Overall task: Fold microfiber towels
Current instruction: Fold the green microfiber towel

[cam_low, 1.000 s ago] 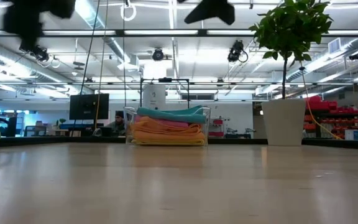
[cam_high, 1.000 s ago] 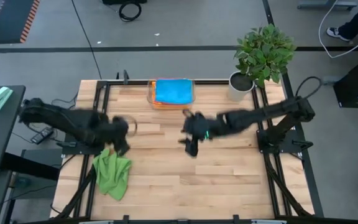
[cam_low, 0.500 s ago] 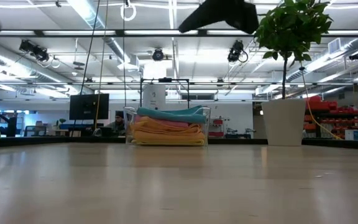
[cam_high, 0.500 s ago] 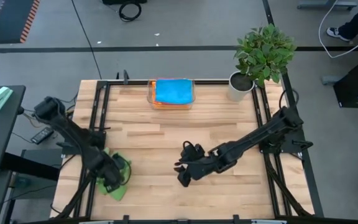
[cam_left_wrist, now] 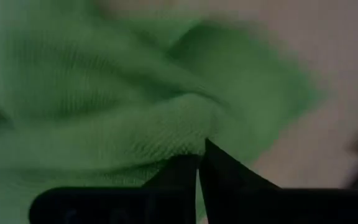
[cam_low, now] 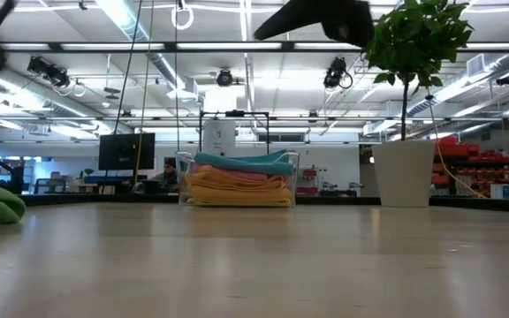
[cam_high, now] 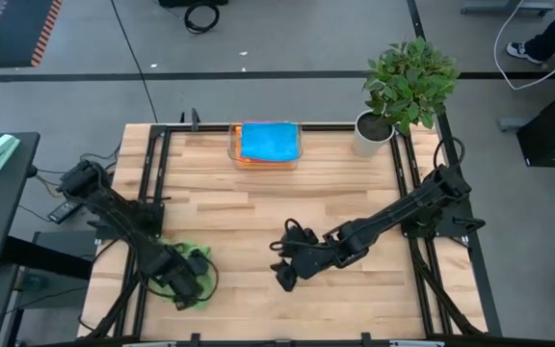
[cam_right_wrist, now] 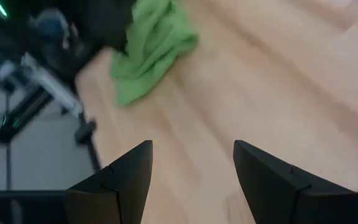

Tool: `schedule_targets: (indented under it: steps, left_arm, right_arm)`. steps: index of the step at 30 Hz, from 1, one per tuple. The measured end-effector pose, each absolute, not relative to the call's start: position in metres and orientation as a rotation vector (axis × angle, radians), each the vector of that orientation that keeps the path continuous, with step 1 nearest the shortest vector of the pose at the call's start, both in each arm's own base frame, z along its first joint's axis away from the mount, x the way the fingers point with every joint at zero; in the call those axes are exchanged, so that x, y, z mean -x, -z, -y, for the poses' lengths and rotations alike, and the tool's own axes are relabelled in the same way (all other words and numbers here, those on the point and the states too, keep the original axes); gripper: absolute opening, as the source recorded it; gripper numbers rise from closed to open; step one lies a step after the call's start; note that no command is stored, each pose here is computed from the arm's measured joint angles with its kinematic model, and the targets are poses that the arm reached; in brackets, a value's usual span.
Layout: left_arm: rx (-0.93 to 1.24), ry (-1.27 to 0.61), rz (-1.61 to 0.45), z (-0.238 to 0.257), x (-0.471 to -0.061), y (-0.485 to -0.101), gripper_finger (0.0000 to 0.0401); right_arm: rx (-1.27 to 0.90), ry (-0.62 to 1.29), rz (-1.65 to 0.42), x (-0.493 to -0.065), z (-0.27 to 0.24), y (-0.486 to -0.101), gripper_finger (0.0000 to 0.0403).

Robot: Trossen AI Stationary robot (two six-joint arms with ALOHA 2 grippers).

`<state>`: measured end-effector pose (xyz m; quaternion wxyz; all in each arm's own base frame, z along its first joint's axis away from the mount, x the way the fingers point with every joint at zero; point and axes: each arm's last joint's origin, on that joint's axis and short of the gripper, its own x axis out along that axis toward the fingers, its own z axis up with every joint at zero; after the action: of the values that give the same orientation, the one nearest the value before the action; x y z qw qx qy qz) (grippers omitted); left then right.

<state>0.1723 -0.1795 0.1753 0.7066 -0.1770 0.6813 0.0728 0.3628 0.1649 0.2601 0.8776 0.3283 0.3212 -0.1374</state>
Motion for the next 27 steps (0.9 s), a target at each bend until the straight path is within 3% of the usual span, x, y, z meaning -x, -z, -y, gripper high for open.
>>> schedule_targets:
  steps: [8, 14, 22, 27]
  left_arm:
    - [0.428, 0.001, -0.951, 0.169, -0.257, -0.260, 0.0009]
    - [0.558, -0.068, -0.787, 0.118, -0.298, -0.289, 0.0006]
    - [0.587, -0.306, -0.861, 0.042, -0.332, -0.244, 0.0030]
    - [0.637, -0.274, -1.022, 0.012, -0.343, -0.212, 0.0093]
  right_arm:
    - [-0.600, 0.241, -0.797, -0.327, -0.203, -0.257, 0.0231]
    - [-0.494, 0.301, -0.691, -0.322, -0.212, -0.233, 0.0231]
    - [-0.234, 0.354, -0.656, -0.299, -0.223, -0.228, 0.0231]
    - [-0.098, 0.339, -0.739, -0.300, -0.209, -0.211, 0.0231]
